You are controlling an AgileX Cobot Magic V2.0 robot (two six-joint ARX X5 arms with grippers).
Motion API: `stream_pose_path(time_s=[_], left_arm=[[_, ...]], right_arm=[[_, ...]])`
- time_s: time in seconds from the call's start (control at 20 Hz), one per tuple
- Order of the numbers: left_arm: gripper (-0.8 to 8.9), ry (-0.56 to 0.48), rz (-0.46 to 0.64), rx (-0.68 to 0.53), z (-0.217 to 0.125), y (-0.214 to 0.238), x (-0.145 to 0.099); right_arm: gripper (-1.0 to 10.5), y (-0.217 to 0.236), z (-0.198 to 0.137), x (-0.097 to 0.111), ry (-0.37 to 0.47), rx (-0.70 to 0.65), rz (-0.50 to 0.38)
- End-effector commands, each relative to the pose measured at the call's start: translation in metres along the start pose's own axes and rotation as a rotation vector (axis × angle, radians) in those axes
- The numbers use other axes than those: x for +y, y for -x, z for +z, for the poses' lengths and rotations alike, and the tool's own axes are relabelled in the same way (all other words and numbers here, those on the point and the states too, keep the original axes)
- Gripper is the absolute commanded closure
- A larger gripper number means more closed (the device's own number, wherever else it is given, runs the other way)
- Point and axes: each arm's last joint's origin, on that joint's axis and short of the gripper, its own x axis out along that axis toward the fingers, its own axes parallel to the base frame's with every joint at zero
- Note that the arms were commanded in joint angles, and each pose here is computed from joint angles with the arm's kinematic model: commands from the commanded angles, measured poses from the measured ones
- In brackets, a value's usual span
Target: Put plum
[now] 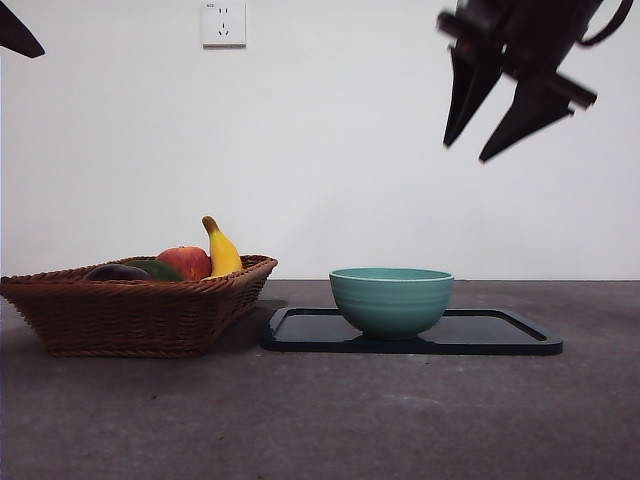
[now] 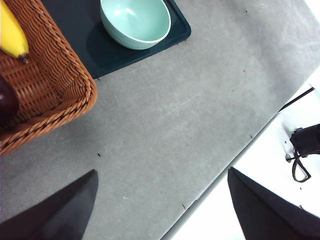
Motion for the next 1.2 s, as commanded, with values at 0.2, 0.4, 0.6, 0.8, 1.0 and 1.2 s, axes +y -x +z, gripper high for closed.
stream_pose_path(time_s=[0.2, 0.4, 0.6, 0.8, 1.0, 1.2], left_arm=[[4.13, -0.030, -0.005, -0.020, 0.005, 0.002, -0.002], [4.13, -0.030, -0.005, -0.020, 0.005, 0.002, -0.002], [4.13, -0.030, -0.005, -0.020, 0.005, 0.002, -0.002], [4.13, -0.029, -0.005, -0.020, 0.005, 0.002, -0.002], [4.12, -0.029, -0.005, -0.019, 0.005, 0.002, -0.002], [4.13, -0.029, -0.005, -0.019, 0.005, 0.002, -0.002]], right_arm=[[7.1, -0.042, 0.002, -0.012, 0.018, 0.085, -0.032], [7.1, -0.068, -0.002, -0.017, 0.015, 0.143, -0.033], [7.1, -0.092, -0.008, -0.017, 0.024, 0.192, -0.026], [7.1, -0.114, -0.014, -0.018, 0.033, 0.227, -0.053], [8.0, -0.122, -0.015, -0.021, 0.033, 0.229, -0.057], [9.0, -0.122, -0.013, -0.021, 0.037, 0.214, -0.057]])
